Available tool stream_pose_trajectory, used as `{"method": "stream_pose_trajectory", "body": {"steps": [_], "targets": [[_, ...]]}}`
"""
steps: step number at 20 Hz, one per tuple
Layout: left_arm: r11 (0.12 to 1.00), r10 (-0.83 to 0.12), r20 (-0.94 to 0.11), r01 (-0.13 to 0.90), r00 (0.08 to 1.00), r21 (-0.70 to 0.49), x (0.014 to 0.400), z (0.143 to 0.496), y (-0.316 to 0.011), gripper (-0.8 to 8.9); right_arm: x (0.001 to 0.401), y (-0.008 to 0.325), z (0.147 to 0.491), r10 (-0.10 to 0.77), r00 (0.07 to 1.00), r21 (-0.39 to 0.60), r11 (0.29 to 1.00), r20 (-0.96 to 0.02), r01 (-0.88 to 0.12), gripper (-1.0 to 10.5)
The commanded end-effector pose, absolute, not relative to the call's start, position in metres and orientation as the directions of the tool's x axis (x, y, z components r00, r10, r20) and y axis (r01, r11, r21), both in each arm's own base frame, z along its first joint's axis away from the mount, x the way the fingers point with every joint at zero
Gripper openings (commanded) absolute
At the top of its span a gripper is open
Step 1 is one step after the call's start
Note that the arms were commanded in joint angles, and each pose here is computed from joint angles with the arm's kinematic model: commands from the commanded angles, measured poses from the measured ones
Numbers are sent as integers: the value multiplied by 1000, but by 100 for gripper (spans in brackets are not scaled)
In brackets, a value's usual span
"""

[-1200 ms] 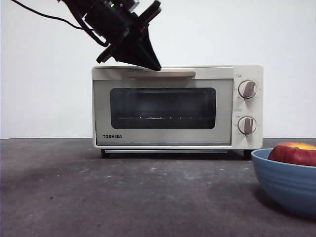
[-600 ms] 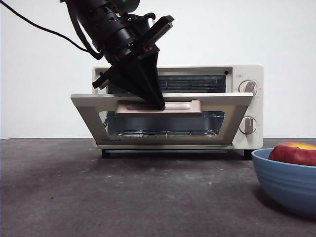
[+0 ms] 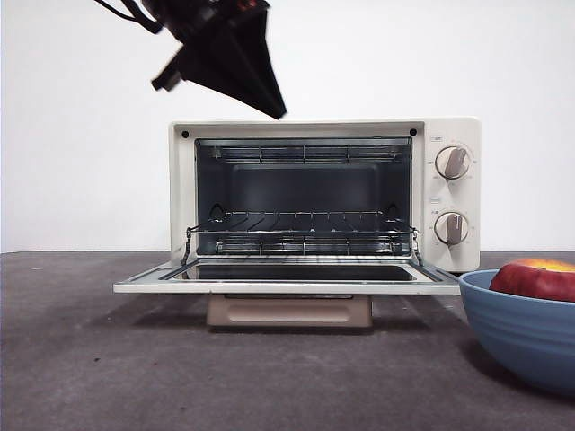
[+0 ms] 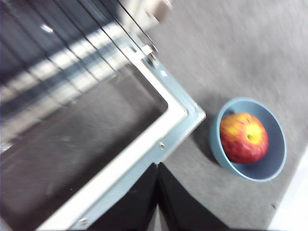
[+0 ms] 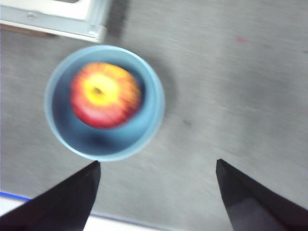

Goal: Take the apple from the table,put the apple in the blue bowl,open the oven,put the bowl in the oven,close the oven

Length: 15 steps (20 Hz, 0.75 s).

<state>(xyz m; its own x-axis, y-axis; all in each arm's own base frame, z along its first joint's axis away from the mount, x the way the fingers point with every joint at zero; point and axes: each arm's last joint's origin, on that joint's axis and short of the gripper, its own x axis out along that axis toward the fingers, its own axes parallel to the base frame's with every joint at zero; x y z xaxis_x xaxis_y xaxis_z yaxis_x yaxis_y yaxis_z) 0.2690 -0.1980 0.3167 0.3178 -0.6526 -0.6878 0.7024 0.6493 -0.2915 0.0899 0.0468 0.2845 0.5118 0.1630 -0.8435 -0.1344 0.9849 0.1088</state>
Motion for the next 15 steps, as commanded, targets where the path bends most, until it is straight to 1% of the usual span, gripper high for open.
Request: {"method": "stream_pose_trajectory", "body": {"steps": [1, 4, 5, 7, 9, 12, 15], "targets": [[646, -672, -644, 715, 366, -268, 265, 336, -188, 7, 106, 51, 281, 151, 493, 99, 987, -857, -130, 361], [657, -679, -605, 710, 415, -251, 255, 352, -170, 7, 133, 51, 271, 167, 440, 117, 983, -883, -139, 360], [664, -679, -595, 705, 430, -248, 250, 356, -163, 7, 144, 48, 266, 174, 407, 127, 982, -897, -141, 360], [678, -674, -581, 694, 456, -242, 239, 359, -149, 7, 164, 39, 255, 228, 343, 192, 972, -911, -136, 358], [695, -665, -574, 677, 478, -241, 224, 355, -132, 7, 181, 27, 245, 248, 319, 227, 968, -915, -102, 344], [717, -655, -556, 654, 511, -243, 202, 348, -112, 7, 198, 21, 232, 333, 282, 322, 943, -900, -87, 322], [735, -653, -529, 621, 543, -270, 181, 336, -97, 7, 211, 24, 217, 327, 225, 316, 945, -918, -85, 307]]}}
